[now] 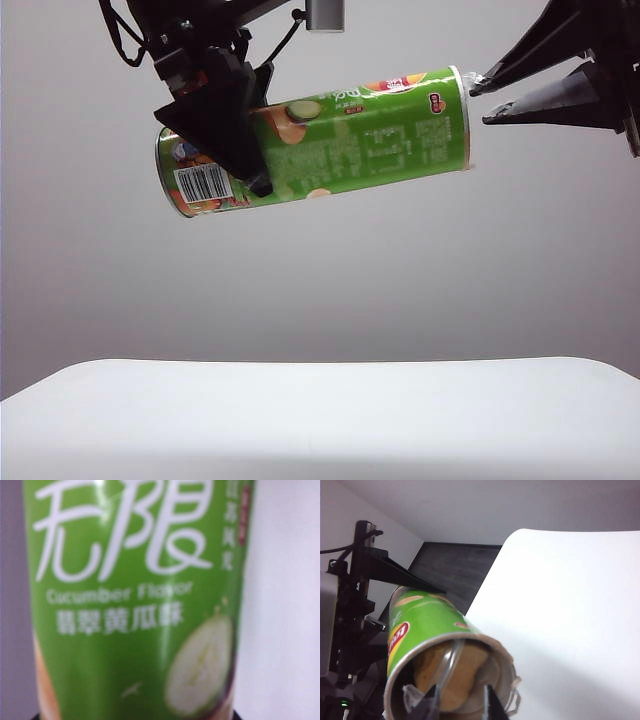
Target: Pick up the green tub of chips from the desk, pull out the transparent container with the chips inside partially, and then place the chips back on the desk.
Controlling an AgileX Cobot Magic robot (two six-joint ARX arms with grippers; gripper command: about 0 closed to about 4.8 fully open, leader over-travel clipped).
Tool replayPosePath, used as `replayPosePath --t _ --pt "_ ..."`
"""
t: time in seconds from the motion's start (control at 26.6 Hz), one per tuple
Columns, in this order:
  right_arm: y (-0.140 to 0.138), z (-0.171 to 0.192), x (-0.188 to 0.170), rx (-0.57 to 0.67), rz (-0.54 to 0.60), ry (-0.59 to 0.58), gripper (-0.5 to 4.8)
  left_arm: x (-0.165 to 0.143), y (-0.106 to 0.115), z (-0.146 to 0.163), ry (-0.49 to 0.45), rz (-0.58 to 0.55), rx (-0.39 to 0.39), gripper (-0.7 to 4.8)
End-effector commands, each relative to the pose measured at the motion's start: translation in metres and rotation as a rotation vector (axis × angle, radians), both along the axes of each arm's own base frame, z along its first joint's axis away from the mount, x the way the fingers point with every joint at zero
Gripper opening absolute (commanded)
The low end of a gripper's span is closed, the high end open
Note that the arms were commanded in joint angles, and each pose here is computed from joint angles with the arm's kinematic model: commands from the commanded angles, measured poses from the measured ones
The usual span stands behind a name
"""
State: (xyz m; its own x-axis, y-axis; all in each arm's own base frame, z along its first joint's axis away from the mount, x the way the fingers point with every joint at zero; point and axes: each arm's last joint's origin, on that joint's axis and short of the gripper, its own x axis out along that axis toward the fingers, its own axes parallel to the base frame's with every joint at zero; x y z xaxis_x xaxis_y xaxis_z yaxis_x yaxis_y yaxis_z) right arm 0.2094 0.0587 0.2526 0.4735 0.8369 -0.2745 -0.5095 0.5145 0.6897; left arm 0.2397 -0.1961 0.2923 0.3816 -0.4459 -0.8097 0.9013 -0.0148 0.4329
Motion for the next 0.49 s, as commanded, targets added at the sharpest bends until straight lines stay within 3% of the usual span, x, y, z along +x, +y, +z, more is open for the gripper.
replayPosePath --t 0.04,0.38,0.49 --pt "0.0012 0.0086 0.0007 0.048 0.029 -0.037 1.16 -0.0006 -0.0024 0.004 0.007 -0.035 -0.06 2.63" --pt "0.0018 0.0116 0.0009 0.088 0.044 -0.021 1.03 0.0012 -0.0052 0.0068 -0.018 -0.051 -0.099 2.63" --pt "0.0027 0.0136 0.0008 0.104 0.064 -0.028 1.03 0.0006 -0.0069 0.0079 0.003 -0.089 -0.144 2.63"
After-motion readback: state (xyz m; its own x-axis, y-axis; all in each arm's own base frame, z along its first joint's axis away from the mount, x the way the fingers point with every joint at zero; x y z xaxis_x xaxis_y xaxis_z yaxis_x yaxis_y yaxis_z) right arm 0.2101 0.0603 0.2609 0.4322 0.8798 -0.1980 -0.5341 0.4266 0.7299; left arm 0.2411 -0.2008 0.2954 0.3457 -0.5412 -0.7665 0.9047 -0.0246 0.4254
